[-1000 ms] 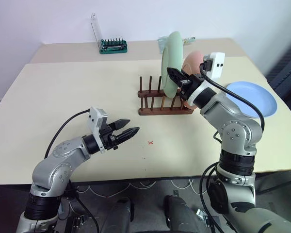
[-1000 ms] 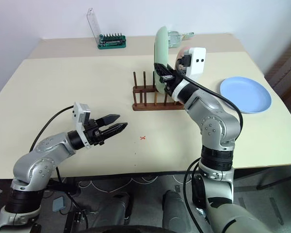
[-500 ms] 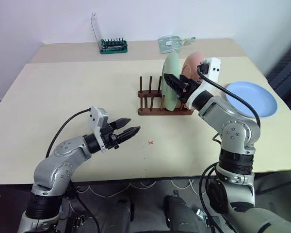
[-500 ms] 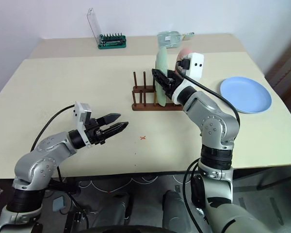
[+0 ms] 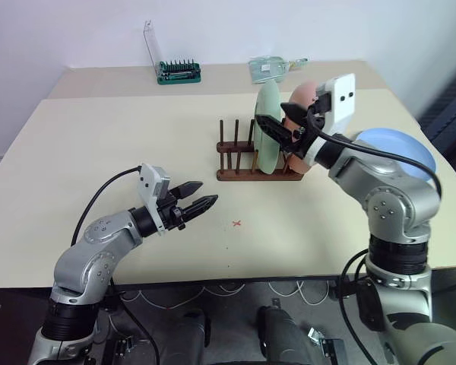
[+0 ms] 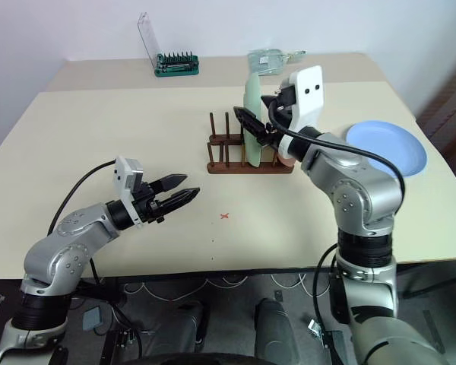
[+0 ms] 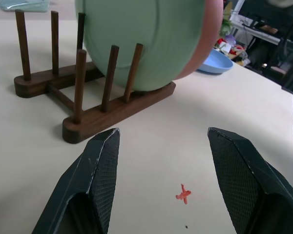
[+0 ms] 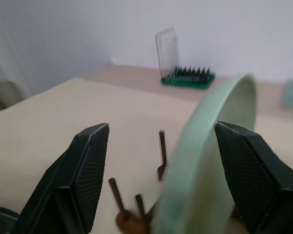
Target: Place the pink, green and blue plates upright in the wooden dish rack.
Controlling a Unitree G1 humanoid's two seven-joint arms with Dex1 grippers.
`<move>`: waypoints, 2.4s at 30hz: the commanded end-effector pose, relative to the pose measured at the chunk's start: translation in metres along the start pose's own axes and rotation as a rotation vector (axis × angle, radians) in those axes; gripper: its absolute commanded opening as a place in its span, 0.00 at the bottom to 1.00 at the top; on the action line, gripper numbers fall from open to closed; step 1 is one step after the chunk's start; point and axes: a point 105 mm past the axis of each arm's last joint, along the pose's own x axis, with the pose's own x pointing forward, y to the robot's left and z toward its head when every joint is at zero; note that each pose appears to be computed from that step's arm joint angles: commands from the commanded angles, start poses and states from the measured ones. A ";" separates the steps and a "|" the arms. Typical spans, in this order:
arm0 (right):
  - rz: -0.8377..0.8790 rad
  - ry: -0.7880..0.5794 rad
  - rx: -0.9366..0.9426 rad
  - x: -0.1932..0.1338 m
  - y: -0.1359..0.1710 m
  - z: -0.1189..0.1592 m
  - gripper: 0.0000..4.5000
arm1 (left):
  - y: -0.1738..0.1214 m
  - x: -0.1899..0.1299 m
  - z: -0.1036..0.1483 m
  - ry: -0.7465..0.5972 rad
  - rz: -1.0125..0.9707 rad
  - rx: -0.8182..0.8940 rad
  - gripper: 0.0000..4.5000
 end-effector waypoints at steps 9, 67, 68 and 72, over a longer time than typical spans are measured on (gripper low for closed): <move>-0.162 0.122 -0.407 -0.089 -0.081 0.020 0.77 | -0.019 0.014 0.010 0.008 -0.109 0.088 0.66; 0.312 -0.305 0.280 0.024 0.091 0.054 0.00 | 0.034 -0.014 0.020 -0.012 0.115 0.149 0.66; 0.285 -0.278 0.293 0.027 0.085 0.049 0.00 | 0.035 -0.018 0.021 -0.013 0.120 0.149 0.66; 0.229 -0.206 0.348 0.037 0.074 0.037 0.00 | 0.036 -0.025 0.020 -0.004 0.121 0.149 0.66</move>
